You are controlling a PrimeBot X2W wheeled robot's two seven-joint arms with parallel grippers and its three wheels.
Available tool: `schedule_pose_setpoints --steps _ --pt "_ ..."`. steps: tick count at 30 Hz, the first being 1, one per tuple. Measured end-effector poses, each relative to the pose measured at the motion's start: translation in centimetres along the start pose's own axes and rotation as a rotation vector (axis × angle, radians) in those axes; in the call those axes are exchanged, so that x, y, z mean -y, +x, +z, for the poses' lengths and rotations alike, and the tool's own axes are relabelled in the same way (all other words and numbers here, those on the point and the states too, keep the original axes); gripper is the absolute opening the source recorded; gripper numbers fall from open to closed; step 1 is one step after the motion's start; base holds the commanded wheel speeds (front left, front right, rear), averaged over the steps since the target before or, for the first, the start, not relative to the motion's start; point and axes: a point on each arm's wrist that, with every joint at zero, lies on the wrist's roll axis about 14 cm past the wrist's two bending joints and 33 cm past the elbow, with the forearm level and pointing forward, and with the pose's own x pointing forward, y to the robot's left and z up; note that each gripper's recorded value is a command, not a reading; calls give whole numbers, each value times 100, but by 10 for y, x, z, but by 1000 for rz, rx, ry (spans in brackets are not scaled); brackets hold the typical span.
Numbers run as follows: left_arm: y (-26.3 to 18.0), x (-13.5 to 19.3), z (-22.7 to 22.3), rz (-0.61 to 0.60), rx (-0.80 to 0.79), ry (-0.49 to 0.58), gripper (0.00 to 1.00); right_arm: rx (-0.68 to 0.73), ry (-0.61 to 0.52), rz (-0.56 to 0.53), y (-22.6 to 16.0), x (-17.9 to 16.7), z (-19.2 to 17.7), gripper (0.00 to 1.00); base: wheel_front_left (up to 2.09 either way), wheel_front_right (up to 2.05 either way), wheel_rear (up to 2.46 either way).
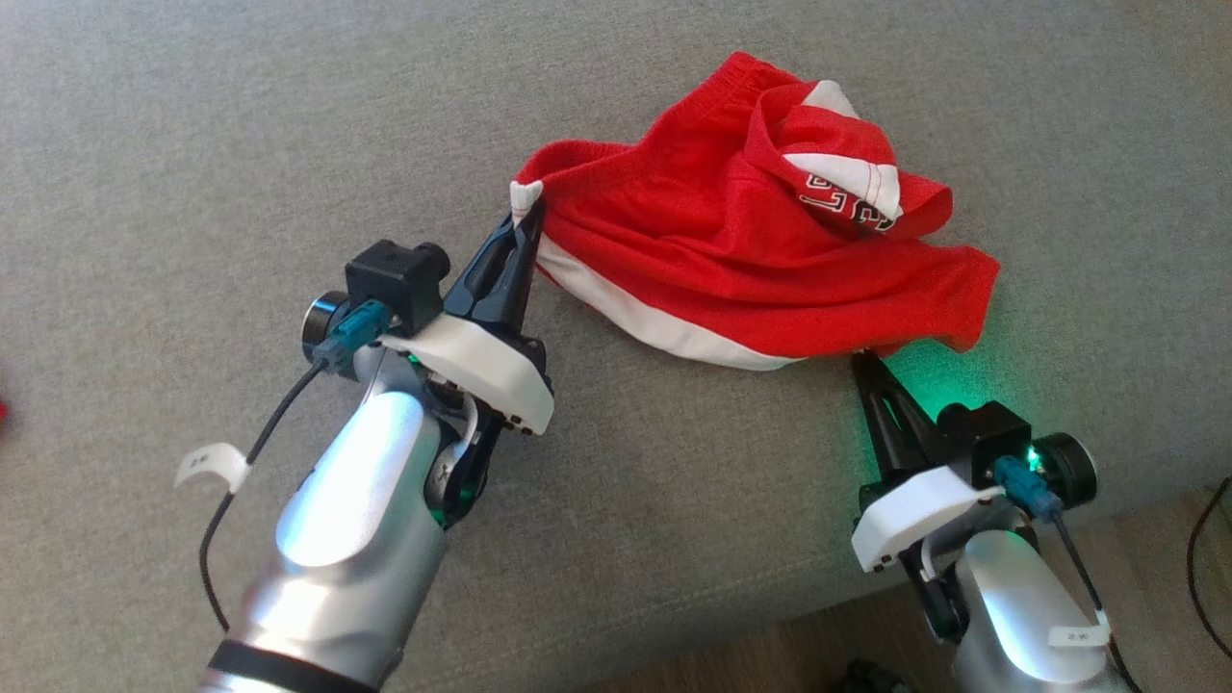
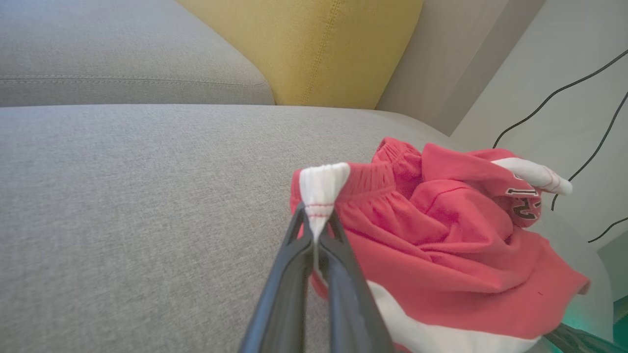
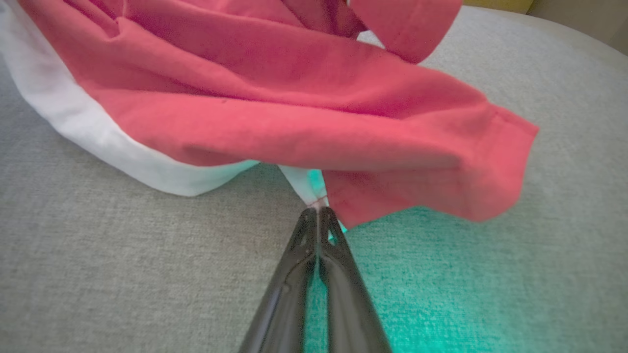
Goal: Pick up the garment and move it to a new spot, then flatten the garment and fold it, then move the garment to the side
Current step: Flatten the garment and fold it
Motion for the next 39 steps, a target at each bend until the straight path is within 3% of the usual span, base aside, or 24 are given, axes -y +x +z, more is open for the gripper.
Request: schedule_pose_setpoints --steps 13,23,34,39 --pt "-1 -3 12 17 29 6 0 43 -23 -44 -3 15 14 0 0 0 0" --pt "-13 7 35 22 89 14 0 173 -164 -99 -28 29 52 0 0 0 0" --pt "-38 18 89 61 225 -28 0 510 -331 -167 -69 43 160 0 0 0 0" --pt "-53 23 125 66 276 -21 0 684 -421 -136 -81 34 220 0 0 0 0"
